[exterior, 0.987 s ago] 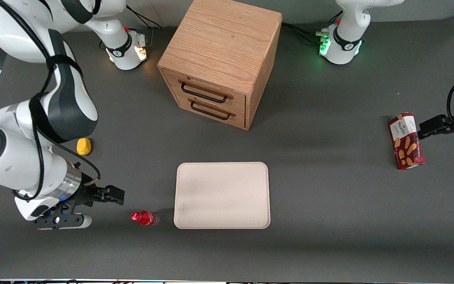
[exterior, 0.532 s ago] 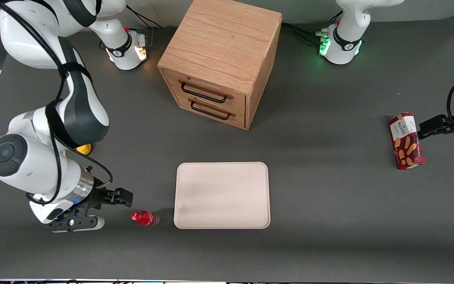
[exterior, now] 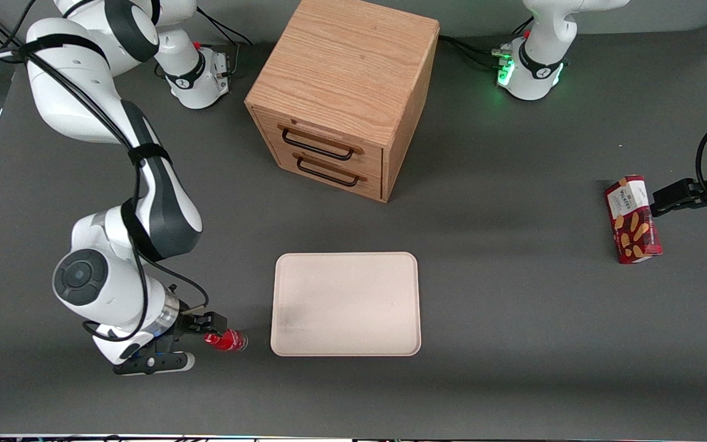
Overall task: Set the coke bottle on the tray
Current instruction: 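Close the right gripper around the red Coca-Cola bottle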
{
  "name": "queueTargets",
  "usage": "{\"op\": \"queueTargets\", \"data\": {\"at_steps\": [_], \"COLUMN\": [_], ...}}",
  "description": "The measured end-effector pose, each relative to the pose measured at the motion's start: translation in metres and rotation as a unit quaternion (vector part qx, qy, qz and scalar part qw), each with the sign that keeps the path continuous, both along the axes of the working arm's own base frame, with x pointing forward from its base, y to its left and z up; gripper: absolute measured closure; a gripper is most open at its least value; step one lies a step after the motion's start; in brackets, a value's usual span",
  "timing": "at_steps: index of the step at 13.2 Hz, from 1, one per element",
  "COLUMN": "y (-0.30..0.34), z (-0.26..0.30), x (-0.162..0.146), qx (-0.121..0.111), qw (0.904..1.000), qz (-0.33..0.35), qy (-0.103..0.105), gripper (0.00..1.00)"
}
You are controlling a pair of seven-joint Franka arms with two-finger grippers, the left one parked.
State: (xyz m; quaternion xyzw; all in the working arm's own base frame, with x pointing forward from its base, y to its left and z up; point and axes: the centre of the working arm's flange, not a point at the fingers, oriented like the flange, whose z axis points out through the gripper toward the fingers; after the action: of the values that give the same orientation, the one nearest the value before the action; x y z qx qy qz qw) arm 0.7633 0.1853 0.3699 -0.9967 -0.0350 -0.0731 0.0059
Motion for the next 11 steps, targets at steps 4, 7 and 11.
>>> {"op": "queueTargets", "data": {"at_steps": [4,7,11], "y": [0.001,0.0,-0.003], "z": [-0.018,-0.025,-0.034], "x": [0.002,0.002,0.004], "qx": [0.002,0.001,0.0], "qw": [1.0,1.0,1.0], "qz": [0.002,0.001,0.0], "qy": [0.0,0.001,0.0], "gripper": [0.0,0.0,0.0]}}
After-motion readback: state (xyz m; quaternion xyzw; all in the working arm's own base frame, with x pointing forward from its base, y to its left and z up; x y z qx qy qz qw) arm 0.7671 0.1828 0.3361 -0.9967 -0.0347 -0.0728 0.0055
